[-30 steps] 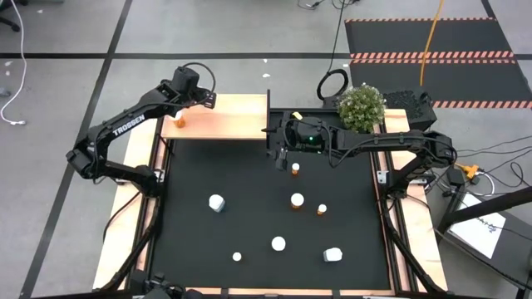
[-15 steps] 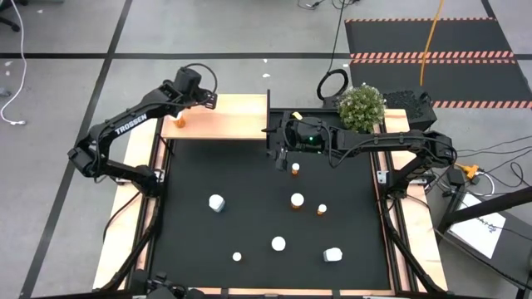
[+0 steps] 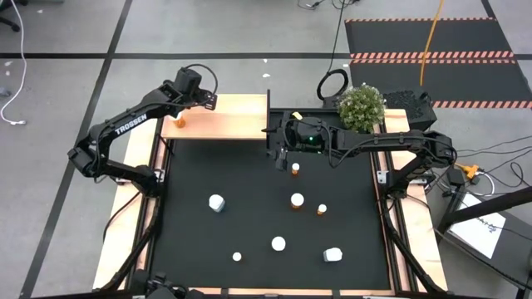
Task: Pick and place medicine bottles onto shelf by color
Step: Put the small orange pill bottle on the shelf, then put the small orange pill bottle on the shelf aligned with the other small orange pill bottle
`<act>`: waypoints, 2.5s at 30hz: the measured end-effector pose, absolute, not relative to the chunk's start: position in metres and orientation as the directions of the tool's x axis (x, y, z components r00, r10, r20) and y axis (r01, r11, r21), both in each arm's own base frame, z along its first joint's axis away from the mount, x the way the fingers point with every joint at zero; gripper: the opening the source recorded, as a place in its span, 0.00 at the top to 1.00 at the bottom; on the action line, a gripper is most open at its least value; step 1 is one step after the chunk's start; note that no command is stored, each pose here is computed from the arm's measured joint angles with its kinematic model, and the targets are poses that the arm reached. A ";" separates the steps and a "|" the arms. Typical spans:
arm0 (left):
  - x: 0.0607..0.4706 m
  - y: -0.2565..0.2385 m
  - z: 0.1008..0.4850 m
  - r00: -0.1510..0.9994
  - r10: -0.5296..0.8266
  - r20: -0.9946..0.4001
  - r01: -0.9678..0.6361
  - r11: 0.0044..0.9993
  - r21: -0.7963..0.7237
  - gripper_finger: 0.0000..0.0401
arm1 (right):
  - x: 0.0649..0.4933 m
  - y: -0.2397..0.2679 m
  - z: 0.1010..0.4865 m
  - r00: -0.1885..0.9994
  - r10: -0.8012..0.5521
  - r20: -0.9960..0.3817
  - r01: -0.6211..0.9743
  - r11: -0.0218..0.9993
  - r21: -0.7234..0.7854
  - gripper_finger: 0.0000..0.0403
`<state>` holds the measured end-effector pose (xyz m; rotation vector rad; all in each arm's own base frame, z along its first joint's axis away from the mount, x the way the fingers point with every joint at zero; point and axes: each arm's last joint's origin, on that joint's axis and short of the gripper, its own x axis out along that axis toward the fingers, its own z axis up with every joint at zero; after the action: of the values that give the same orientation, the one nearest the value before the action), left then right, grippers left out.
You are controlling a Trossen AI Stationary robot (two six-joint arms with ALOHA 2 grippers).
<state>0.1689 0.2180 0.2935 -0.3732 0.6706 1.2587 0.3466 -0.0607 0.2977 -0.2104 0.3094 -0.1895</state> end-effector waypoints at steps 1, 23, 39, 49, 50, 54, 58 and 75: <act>0.169 0.218 0.294 0.154 0.746 -0.648 -0.954 0.283 0.099 0.59 | 0.347 -0.061 0.298 0.935 -0.216 -0.281 0.152 0.960 -0.233 0.32; 0.166 0.204 0.309 0.172 0.784 -0.596 -0.952 0.289 0.105 0.47 | 0.347 -0.061 0.298 0.935 -0.216 -0.281 0.152 0.960 -0.233 0.32; 0.169 0.098 0.359 0.533 0.709 -0.462 -0.775 0.628 0.070 0.47 | 0.348 -0.052 0.297 0.940 -0.193 -0.281 0.149 0.974 -0.169 0.32; 0.183 0.034 0.358 0.694 0.537 -0.480 -0.590 0.806 0.049 0.47 | 0.348 -0.009 0.291 0.922 -0.141 -0.359 0.103 0.987 -0.123 0.32; 0.184 0.028 0.358 0.703 0.528 -0.477 -0.579 0.814 0.048 0.47 | 0.347 -0.002 0.290 0.916 -0.149 -0.373 0.110 0.986 -0.124 0.32; 0.185 0.005 0.358 0.734 0.505 -0.454 -0.542 0.839 0.057 0.47 | 0.340 0.026 0.281 0.868 -0.180 -0.463 0.118 0.980 -0.160 0.32; 0.186 -0.014 0.358 0.759 0.481 -0.438 -0.513 0.857 0.052 0.47 | 0.332 0.046 0.273 0.819 -0.209 -0.534 0.121 0.973 -0.196 0.32; 0.215 -0.056 0.344 0.812 0.403 -0.421 -0.400 0.911 0.100 0.47 | 0.295 0.037 0.218 0.505 -0.281 -0.816 0.147 0.960 -0.240 0.32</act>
<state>0.2146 -0.0562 0.3444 0.0069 0.4512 0.4289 0.2953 0.0367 0.2185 -0.1460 1.0099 -0.2595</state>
